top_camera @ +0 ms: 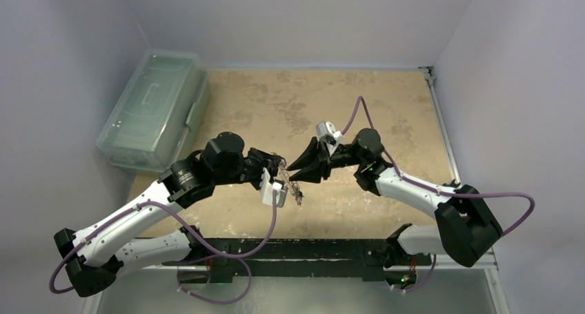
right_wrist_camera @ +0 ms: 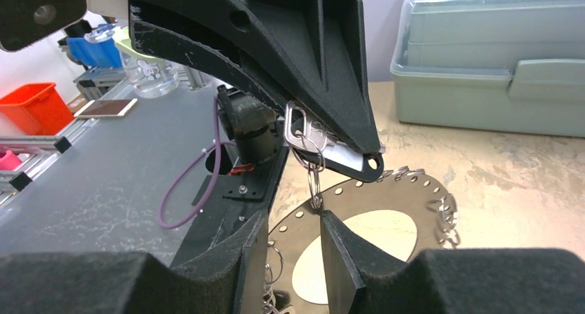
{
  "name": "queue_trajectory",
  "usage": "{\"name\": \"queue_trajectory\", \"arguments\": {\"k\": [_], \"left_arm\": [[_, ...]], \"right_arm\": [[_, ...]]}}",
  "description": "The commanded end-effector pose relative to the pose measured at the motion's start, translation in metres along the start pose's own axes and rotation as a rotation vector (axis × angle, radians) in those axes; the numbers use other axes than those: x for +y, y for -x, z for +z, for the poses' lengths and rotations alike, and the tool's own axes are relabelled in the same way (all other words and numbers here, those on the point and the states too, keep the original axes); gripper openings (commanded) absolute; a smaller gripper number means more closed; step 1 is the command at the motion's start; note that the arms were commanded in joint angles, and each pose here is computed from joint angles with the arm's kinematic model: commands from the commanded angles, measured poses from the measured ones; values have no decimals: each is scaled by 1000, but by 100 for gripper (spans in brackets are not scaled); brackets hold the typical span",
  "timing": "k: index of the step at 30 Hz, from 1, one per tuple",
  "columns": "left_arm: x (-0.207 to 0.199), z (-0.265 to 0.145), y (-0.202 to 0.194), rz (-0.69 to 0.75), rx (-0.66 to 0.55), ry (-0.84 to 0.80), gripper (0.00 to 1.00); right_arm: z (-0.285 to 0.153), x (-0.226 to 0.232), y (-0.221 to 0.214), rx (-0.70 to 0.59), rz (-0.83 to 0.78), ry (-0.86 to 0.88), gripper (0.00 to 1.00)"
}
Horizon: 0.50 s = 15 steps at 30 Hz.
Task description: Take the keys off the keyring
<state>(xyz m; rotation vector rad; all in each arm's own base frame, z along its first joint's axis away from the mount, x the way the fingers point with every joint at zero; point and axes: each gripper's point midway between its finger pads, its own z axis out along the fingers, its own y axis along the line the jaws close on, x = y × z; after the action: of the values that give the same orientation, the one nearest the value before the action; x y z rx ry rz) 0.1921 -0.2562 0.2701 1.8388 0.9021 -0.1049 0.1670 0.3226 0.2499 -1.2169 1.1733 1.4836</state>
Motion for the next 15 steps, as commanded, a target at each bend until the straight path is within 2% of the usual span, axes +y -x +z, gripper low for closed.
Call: {"name": "queue_trajectory", "arguments": {"k": [1, 15], "left_arm": [[11, -5, 13, 45, -53, 32, 0], [12, -2, 11, 52, -49, 35, 0]], "right_arm": [[1, -6, 20, -20, -78, -28, 37], [2, -1, 38, -75, -91, -13, 34]]}}
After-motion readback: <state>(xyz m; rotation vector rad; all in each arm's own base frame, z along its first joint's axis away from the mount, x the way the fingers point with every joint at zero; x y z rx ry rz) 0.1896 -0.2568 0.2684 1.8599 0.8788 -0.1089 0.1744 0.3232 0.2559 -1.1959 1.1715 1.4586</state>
